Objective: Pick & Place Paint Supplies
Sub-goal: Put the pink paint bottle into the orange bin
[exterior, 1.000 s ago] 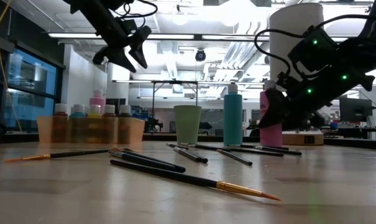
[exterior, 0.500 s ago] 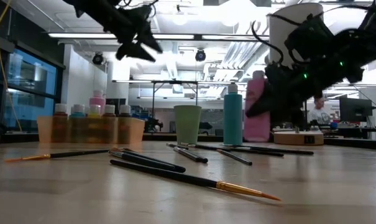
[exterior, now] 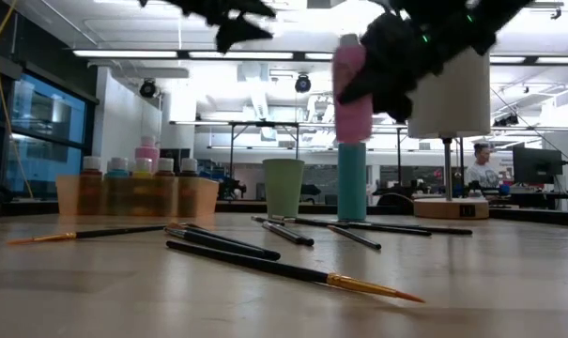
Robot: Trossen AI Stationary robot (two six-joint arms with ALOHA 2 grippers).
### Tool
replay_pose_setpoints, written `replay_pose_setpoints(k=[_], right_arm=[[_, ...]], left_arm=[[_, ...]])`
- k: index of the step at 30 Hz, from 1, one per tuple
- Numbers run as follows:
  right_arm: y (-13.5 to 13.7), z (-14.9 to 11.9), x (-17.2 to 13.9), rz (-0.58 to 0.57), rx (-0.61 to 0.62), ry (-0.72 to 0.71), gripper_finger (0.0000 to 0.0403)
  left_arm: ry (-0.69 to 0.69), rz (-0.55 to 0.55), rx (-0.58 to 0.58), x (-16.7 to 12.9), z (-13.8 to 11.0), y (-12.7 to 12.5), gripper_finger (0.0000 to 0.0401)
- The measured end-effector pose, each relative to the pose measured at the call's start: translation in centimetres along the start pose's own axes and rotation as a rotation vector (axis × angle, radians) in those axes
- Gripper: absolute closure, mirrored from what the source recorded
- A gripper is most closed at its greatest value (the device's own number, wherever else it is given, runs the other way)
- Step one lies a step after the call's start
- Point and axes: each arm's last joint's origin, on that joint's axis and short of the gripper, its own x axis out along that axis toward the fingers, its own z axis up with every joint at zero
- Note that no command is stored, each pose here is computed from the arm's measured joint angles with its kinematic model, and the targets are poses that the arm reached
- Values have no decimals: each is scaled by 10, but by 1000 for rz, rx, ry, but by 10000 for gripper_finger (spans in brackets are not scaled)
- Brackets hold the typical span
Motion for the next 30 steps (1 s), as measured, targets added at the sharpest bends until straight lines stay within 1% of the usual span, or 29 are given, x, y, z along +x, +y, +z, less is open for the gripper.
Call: replay_pose_setpoints(k=[3, 5, 9, 14, 20, 27, 30], right_arm=[[7, 18, -4, 16, -40, -47, 232], [11, 28, -6, 27, -56, -77, 232], [15, 38, -10, 34, -71, -99, 232], [17, 38, -10, 39, -82, -98, 232], [17, 38, -10, 39, -83, -98, 232], [17, 36, -10, 43, -87, -85, 231], [17, 36, -10, 44, -89, -84, 231]], left_arm=[[-13, -53, 21, 12, 13, -6, 190], [-12, -66, 29, 21, 17, -5, 190], [-13, -87, 40, 38, 23, -5, 190], [-9, -154, 41, 60, 33, -4, 190], [-5, -219, 68, 80, 38, -13, 190], [-17, -232, 84, 89, 37, -19, 191], [-20, -229, 85, 89, 37, -19, 206]])
